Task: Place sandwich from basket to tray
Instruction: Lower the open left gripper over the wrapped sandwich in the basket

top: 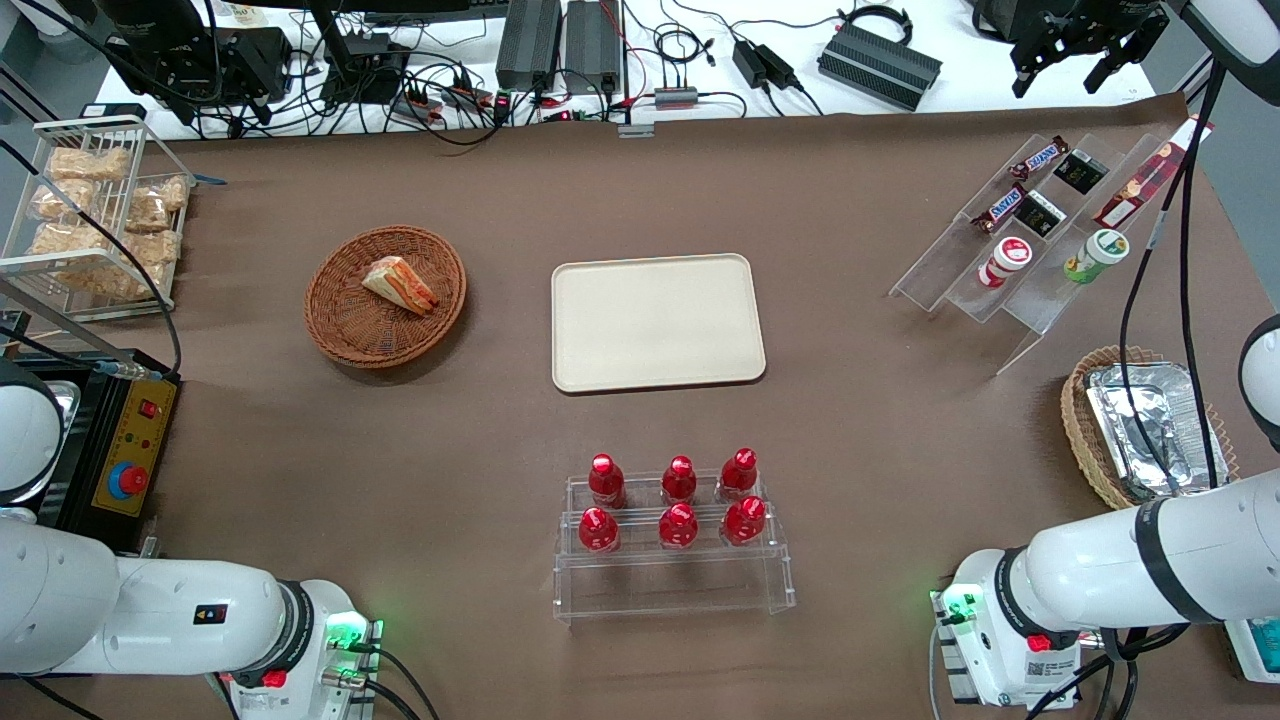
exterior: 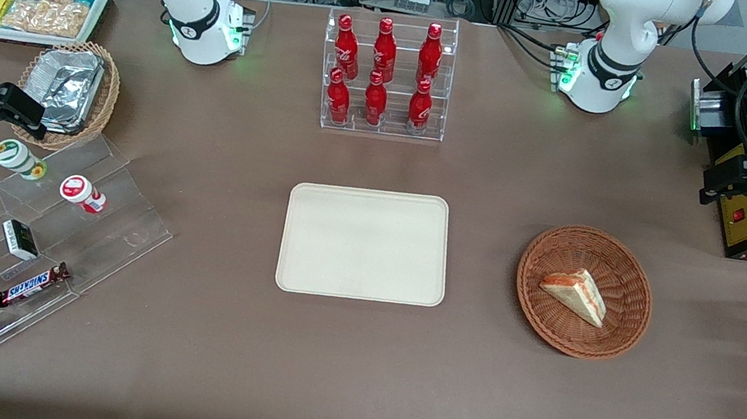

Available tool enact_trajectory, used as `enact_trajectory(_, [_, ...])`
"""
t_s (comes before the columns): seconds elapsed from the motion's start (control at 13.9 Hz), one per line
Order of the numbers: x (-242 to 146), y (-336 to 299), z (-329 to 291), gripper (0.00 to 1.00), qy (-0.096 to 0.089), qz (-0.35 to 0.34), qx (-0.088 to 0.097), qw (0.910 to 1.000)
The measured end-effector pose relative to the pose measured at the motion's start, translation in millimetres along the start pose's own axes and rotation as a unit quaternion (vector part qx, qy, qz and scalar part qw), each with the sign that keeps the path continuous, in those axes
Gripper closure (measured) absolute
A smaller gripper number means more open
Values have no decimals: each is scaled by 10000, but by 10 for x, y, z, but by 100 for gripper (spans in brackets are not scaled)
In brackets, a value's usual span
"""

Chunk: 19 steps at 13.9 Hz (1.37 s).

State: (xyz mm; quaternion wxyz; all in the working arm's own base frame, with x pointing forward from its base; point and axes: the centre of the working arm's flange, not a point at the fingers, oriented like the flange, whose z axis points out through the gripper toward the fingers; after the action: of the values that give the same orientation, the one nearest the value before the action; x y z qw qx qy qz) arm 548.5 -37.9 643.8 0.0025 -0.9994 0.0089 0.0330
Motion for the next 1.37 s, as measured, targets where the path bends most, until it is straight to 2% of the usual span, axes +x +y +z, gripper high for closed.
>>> enact_trajectory(0.29, [22, -1, 45, 0, -44, -49, 3, 10000])
enact_trajectory(0.5, [158, 22, 387, 0, -122, -54, 7, 9999])
enact_trajectory(0.79, [379, 170, 1079, 0, 43, -598, -9, 9982])
enact_trajectory(1.08, [427, 443, 1730, 0, 436, -1643, -134, 9854])
enact_trajectory(1.22, [387, 517, 2027, 0, 518, -2063, -189, 9769])
enact_trajectory(1.37, [329, 515, 2281, 0, 513, -2422, -210, 9686])
